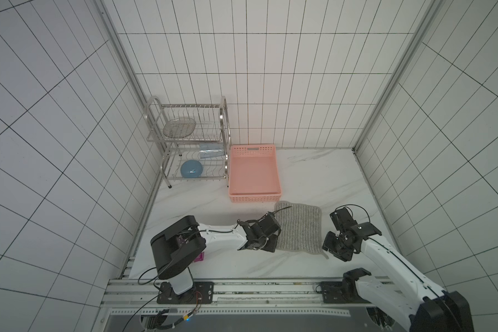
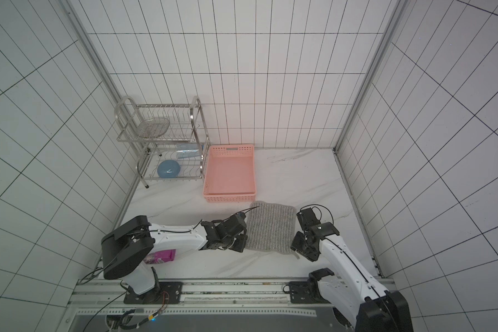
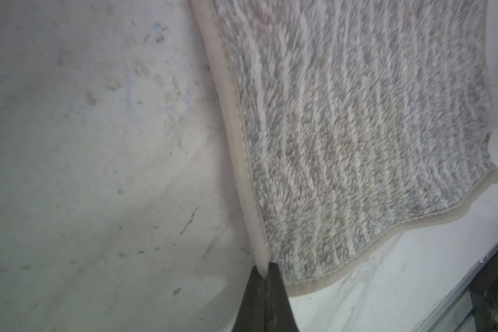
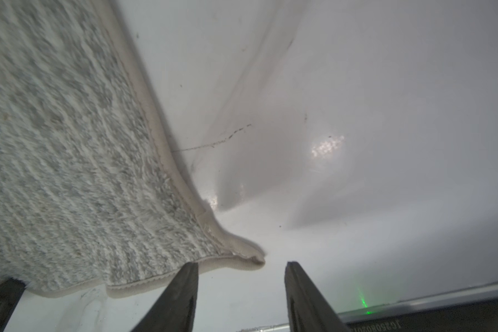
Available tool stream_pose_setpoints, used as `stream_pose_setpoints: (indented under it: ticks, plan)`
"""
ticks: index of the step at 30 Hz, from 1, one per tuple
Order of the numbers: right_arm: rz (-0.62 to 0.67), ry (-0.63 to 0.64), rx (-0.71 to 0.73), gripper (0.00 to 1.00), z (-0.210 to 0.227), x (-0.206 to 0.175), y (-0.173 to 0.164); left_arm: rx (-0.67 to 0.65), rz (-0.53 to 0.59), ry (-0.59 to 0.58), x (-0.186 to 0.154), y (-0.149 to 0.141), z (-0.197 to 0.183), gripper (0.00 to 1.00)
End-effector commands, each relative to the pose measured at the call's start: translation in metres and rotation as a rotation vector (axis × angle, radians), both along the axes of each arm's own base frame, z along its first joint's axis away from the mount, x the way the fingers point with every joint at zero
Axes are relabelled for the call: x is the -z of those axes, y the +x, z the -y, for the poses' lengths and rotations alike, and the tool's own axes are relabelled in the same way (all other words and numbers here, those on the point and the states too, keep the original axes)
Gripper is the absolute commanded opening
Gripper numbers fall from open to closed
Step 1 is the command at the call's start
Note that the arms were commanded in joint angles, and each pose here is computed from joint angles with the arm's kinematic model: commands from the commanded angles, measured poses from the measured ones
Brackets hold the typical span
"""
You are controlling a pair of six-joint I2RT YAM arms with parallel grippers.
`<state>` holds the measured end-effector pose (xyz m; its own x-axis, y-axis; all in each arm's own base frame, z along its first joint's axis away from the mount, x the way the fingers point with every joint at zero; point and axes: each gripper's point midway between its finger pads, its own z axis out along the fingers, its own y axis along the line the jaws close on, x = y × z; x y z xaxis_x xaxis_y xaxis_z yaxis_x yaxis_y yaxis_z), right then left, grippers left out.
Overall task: Fold the square dishcloth
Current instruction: Fold the cleaning item at the center of the board.
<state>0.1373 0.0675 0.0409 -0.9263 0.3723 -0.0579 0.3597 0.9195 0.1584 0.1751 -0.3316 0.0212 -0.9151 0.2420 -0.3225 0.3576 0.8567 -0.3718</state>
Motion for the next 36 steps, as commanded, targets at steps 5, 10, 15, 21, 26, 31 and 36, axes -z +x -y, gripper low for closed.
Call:
stream_pose_setpoints:
  ticks: [5, 10, 15, 21, 26, 31, 36]
  plan:
    - [-0.053, 0.133, -0.118, 0.48, -0.023, -0.01, -0.013, -0.02, -0.033, -0.004, -0.013, -0.014, -0.021, 0.0]
    - [-0.097, 0.166, -0.125, 0.47, -0.027, -0.007, -0.027, -0.03, -0.039, 0.008, -0.012, -0.016, -0.026, 0.0]
    - [-0.144, 0.137, -0.1, 0.49, -0.021, 0.007, -0.035, -0.028, -0.044, 0.013, -0.009, -0.016, -0.025, 0.0]
    - [-0.124, 0.159, -0.088, 0.54, -0.027, 0.009, -0.028, -0.017, -0.051, 0.016, -0.007, -0.017, -0.022, 0.0]
    - [-0.119, 0.157, -0.092, 0.56, -0.034, 0.012, -0.021, -0.013, -0.051, 0.014, -0.006, -0.017, -0.02, 0.0]
    - [-0.134, 0.116, -0.074, 0.56, -0.035, 0.017, -0.02, -0.013, -0.051, 0.013, -0.005, -0.017, -0.021, 0.0]
    - [-0.126, 0.102, -0.045, 0.57, -0.032, 0.017, -0.022, -0.012, -0.047, 0.008, -0.006, -0.018, -0.022, 0.0]
